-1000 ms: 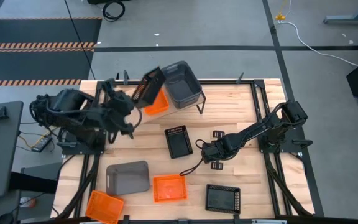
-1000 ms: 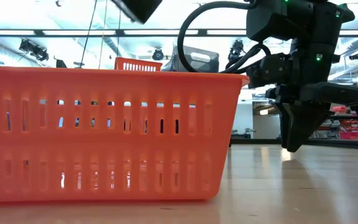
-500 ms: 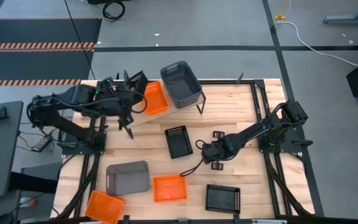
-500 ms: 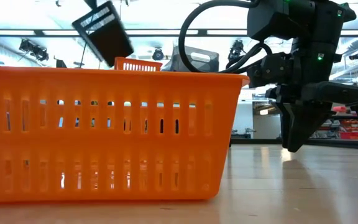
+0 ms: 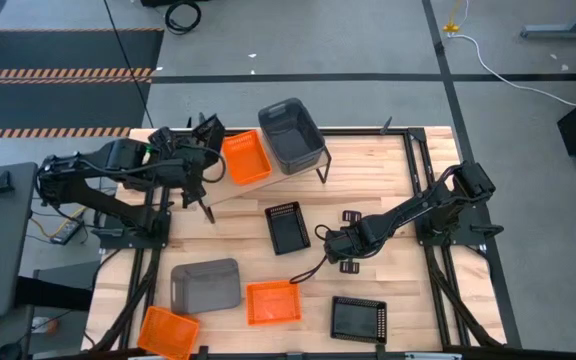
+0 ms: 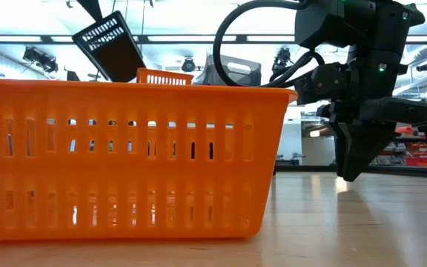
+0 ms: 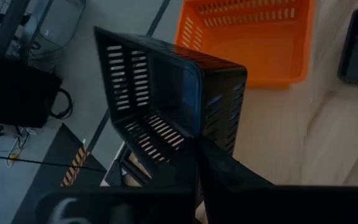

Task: Stack baskets on shelf by color
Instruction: Put the top left black basket on the shelf

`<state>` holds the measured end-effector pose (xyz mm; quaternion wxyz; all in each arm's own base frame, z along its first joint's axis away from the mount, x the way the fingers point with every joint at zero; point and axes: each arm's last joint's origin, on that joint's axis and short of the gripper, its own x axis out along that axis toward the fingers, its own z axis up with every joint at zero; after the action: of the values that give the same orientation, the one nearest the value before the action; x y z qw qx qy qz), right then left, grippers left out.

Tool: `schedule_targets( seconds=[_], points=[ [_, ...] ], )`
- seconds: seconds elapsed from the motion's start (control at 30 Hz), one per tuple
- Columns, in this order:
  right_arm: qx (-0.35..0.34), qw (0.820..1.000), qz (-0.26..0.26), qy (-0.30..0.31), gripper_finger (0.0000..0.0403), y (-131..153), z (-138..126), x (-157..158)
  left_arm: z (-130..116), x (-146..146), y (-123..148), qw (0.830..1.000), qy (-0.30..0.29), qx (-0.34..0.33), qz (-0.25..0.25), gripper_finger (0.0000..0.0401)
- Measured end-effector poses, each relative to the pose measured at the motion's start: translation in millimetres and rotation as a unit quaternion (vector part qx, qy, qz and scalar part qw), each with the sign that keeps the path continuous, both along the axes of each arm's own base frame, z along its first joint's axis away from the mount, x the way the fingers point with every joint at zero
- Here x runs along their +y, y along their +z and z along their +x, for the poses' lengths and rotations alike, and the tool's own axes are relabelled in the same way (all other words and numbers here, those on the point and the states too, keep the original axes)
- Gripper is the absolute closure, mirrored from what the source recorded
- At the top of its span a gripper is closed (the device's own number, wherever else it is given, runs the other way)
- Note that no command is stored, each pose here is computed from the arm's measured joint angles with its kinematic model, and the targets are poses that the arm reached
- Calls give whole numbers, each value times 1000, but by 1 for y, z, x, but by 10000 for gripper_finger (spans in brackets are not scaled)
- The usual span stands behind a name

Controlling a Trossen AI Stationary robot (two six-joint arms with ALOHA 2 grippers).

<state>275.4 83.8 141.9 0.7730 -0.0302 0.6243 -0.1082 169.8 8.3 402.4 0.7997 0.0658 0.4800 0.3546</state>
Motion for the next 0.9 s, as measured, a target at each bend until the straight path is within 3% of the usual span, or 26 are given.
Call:
schedule_targets(
  seconds=[0.4, 0.9],
  points=[
    [-1, 1000, 0, 0, 302, 0, 0, 0, 3, -3, -43, 996, 8, 68, -49, 392],
    [-3, 1000, 1, 0, 302, 0, 1, 0, 5, -6, -51, 990, 25, 68, -125, 386]
  ],
)
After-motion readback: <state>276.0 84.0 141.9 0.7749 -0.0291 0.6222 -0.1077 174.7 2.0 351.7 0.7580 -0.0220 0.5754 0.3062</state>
